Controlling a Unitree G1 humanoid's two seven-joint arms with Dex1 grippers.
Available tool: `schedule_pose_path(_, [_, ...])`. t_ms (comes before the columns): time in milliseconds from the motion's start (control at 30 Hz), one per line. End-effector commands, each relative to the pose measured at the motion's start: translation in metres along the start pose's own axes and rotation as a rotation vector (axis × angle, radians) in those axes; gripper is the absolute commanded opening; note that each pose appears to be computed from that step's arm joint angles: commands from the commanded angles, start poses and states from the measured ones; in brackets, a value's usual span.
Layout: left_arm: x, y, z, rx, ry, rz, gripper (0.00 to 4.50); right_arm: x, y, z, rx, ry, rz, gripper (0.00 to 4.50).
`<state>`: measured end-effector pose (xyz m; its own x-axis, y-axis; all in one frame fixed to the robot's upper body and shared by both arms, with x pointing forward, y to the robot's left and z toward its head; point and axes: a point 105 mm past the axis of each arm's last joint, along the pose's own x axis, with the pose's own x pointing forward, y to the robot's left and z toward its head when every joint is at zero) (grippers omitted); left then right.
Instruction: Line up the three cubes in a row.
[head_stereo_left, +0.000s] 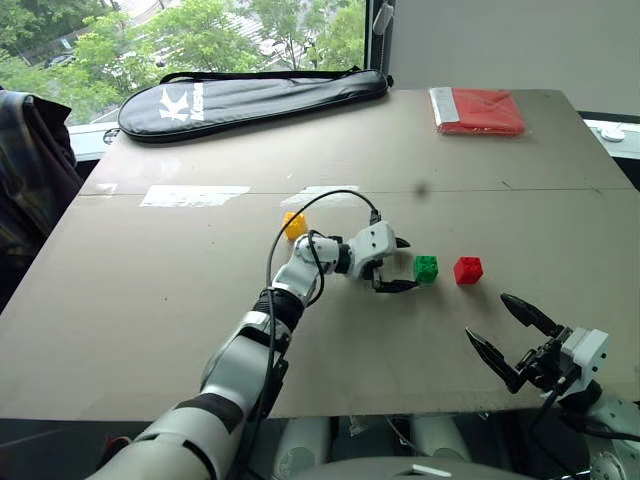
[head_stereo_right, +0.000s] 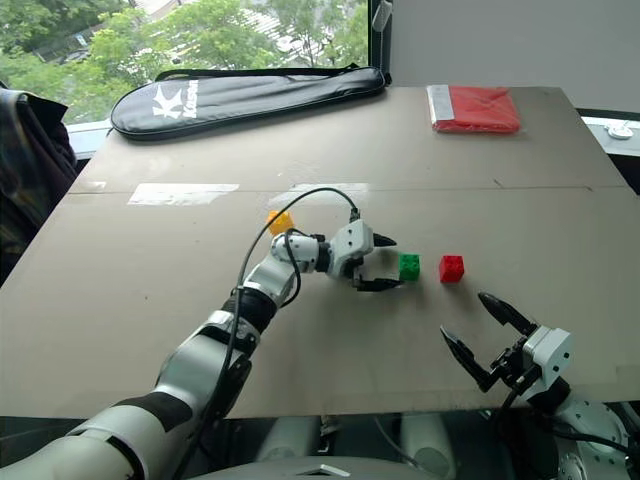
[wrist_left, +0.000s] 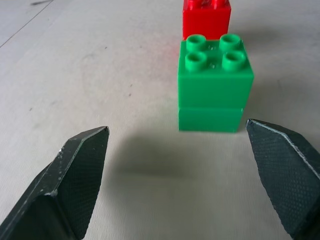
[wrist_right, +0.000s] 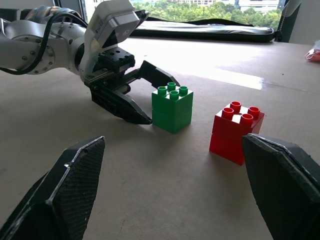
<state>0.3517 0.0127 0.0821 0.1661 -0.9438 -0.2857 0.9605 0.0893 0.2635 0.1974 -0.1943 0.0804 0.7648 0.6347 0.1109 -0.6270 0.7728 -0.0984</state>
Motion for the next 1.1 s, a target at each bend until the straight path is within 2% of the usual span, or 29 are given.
schedule_pose_path(33, [-0.016, -0.002, 0.020, 0.026, -0.089, -0.003, 4.48, 0.000, 0.000, 0.004, -0.019, -0.021, 0.018, 4.50])
schedule_pose_path(133, [-0.039, -0.012, 0.035, -0.010, -0.171, 0.031, 4.48, 0.001, 0.000, 0.005, -0.026, -0.024, 0.028, 4.50])
schedule_pose_path(267, [-0.063, -0.023, 0.044, -0.029, -0.188, 0.116, 4.48, 0.004, 0.000, 0.007, -0.031, -0.030, 0.040, 4.50])
schedule_pose_path(433, [-0.095, -0.028, 0.064, -0.065, -0.278, 0.370, 4.48, 0.007, 0.002, 0.007, -0.024, -0.032, 0.059, 4.50])
schedule_pose_path(567, [-0.127, -0.019, 0.031, -0.181, -0.179, 0.738, 4.48, 0.009, 0.003, 0.006, -0.021, -0.032, 0.075, 4.50])
schedule_pose_path(733, [-0.160, -0.022, 0.009, -0.316, -0.190, 0.983, 4.48, 0.010, 0.003, 0.007, -0.014, -0.036, 0.093, 4.50])
schedule_pose_path(900, [-0.175, -0.015, -0.016, -0.231, -0.061, 1.011, 4.48, 0.014, 0.004, 0.008, -0.006, -0.046, 0.113, 4.50])
schedule_pose_path(1000, [-0.173, -0.004, -0.033, -0.184, 0.026, 0.969, 4.48, 0.017, 0.003, 0.008, -0.006, -0.048, 0.118, 4.50])
schedule_pose_path(1100, [-0.167, 0.006, -0.045, -0.178, 0.054, 0.932, 4.48, 0.018, 0.004, 0.009, -0.005, -0.054, 0.127, 4.50])
